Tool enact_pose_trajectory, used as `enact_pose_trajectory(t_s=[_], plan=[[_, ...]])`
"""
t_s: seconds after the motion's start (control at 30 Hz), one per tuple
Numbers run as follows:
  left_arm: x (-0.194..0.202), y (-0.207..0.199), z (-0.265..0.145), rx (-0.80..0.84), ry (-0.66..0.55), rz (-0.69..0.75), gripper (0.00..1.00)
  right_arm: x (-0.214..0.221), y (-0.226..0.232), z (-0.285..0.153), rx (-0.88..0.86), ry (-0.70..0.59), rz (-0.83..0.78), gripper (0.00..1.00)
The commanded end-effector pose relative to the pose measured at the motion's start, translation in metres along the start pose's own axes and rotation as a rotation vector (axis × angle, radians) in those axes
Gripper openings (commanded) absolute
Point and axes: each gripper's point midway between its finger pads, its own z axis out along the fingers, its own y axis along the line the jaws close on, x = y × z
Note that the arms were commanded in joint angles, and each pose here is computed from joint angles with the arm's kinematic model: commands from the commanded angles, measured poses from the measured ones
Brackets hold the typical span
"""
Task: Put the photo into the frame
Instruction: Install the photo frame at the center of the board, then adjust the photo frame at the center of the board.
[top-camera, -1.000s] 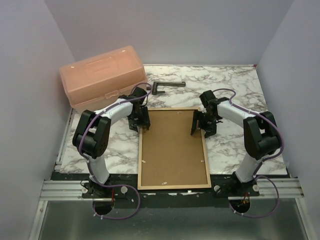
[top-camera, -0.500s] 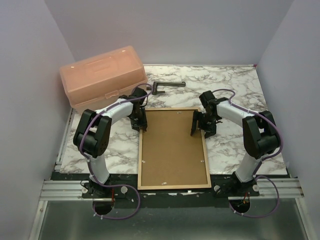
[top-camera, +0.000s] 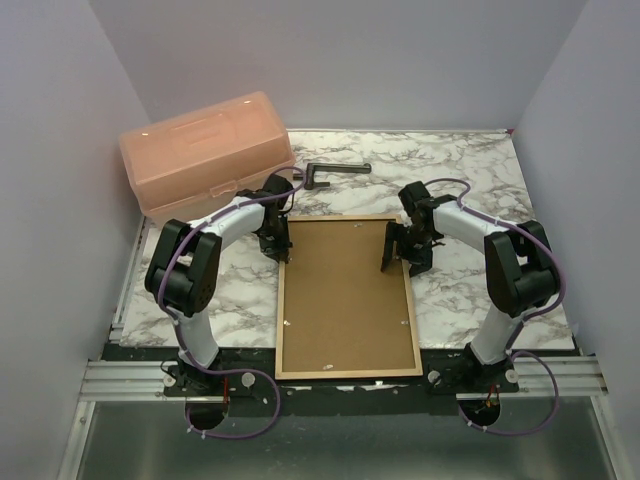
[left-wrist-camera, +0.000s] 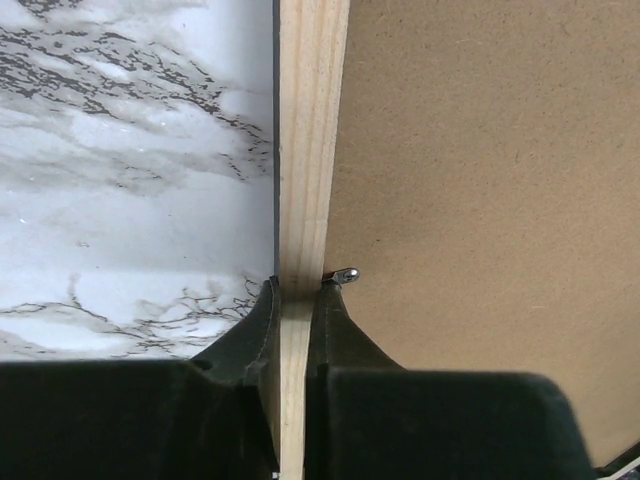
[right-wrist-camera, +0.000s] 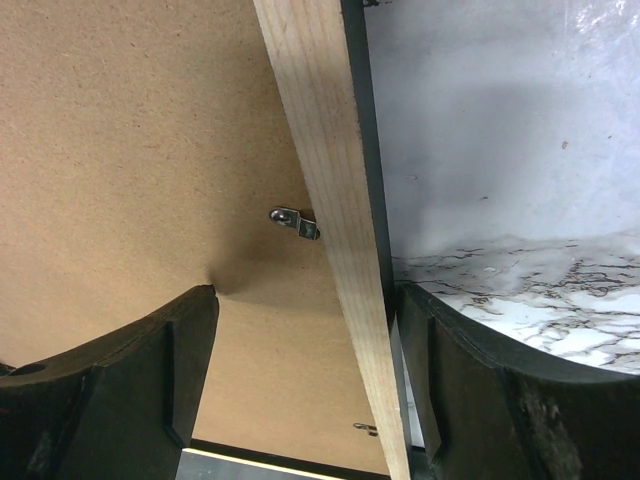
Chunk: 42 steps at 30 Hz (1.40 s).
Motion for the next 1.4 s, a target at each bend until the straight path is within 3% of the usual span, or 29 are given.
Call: enact_pose_trajectory(t_s=[0.0, 0.07, 0.13, 0.2, 0.33, 0.73, 1.03, 1.37], plan=[[-0.001, 0.002, -0.011, -0.011, -0.023, 0.01, 0.31, -0.008, 0.006, -0.007, -0.014, -0.021, 0.004, 0.79], [-0.001, 0.002, -0.019, -0.005, -0.029, 0.002, 0.53, -0.008, 0.006, -0.01, -0.01, -0.029, 0.008, 0.81], [0.0, 0.003, -0.026, 0.003, -0.035, -0.005, 0.66, -0.006, 0.004, -0.014, -0.004, -0.032, 0.011, 0.85], [0.002, 0.003, -0.032, 0.02, -0.038, -0.013, 0.73, -0.003, 0.001, -0.018, 0.002, -0.039, 0.015, 0.87], [0.018, 0.004, -0.036, 0.066, -0.012, -0.02, 0.77, 0.01, -0.005, -0.023, 0.005, -0.033, 0.025, 0.9], [0.117, -0.001, -0.021, 0.299, 0.199, -0.056, 0.76, 0.039, 0.011, -0.019, -0.141, 0.032, 0.064, 0.91], [0.16, -0.02, -0.024, 0.379, 0.267, -0.049, 0.72, -0.004, 0.046, -0.016, -0.204, 0.011, 0.019, 0.9], [0.194, -0.07, -0.041, 0.463, 0.324, -0.003, 0.72, -0.043, 0.096, -0.007, -0.25, 0.021, -0.045, 0.89]])
